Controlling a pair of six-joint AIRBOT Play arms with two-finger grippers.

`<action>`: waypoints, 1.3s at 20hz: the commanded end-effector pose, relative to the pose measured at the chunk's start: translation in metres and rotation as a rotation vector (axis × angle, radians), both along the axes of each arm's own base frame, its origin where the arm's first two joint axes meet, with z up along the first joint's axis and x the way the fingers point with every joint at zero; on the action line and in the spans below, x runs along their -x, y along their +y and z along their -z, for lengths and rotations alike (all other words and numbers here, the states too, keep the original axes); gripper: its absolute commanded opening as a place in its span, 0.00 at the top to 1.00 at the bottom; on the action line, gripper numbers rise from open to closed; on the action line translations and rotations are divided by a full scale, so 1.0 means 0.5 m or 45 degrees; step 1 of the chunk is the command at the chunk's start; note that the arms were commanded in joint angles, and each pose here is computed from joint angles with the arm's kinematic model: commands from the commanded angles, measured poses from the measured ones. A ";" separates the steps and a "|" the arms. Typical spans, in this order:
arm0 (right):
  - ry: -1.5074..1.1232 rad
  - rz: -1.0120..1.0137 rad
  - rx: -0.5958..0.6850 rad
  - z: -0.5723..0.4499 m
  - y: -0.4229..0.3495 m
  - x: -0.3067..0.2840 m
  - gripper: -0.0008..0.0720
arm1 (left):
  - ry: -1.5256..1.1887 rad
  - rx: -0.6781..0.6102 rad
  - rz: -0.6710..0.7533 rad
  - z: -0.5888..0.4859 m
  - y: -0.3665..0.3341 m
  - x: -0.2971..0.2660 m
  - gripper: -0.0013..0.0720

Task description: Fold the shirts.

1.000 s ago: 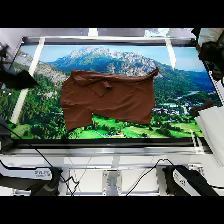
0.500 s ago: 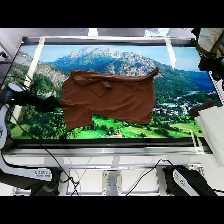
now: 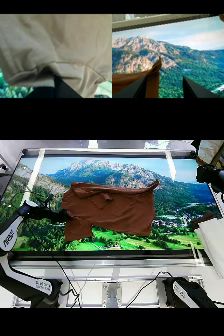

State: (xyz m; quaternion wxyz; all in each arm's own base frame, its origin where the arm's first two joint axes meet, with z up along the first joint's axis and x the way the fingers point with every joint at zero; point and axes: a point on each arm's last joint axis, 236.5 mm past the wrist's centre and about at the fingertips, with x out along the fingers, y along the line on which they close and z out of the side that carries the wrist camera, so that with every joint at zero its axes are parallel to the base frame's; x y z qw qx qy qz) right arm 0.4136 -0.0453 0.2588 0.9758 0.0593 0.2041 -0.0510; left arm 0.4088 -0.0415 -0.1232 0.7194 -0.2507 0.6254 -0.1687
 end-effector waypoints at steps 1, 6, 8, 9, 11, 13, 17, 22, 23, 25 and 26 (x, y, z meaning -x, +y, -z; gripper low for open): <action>0.088 -0.015 -0.034 0.030 0.011 0.014 0.31 | -0.054 0.068 0.061 -0.043 -0.021 -0.023 0.97; 0.599 -0.029 -0.059 0.225 0.019 0.117 0.31 | -0.290 0.104 0.159 -0.223 -0.033 -0.093 0.97; 0.803 -0.038 -0.095 0.330 0.030 0.168 0.31 | -0.471 0.052 0.167 -0.334 -0.024 -0.127 0.97; 0.884 -0.048 -0.133 0.382 0.042 0.191 0.31 | -0.567 0.023 0.169 -0.397 -0.019 -0.139 0.97; 0.987 -0.091 -0.290 0.469 0.094 0.226 0.31 | -0.732 -0.044 0.176 -0.509 -0.005 -0.147 0.97; 1.021 -0.124 -0.506 0.535 0.160 0.245 0.31 | -0.856 -0.141 0.158 -0.596 0.029 -0.140 0.97; 0.982 -0.152 -0.803 0.612 0.259 0.259 0.31 | -0.851 -0.268 0.092 -0.621 0.093 -0.120 0.97; 1.020 -0.238 -0.874 0.684 0.406 0.261 0.31 | -0.736 -0.299 0.081 -0.548 0.111 -0.113 0.97; 1.022 -0.231 -0.901 0.699 0.436 0.257 0.31 | -0.710 -0.289 0.080 -0.532 0.110 -0.110 0.96; 1.063 -0.206 -0.944 0.737 0.487 0.266 0.37 | -0.671 -0.272 0.079 -0.506 0.107 -0.103 0.96; 1.091 -0.195 -0.944 0.758 0.505 0.276 0.39 | -0.655 -0.267 0.079 -0.496 0.106 -0.100 0.96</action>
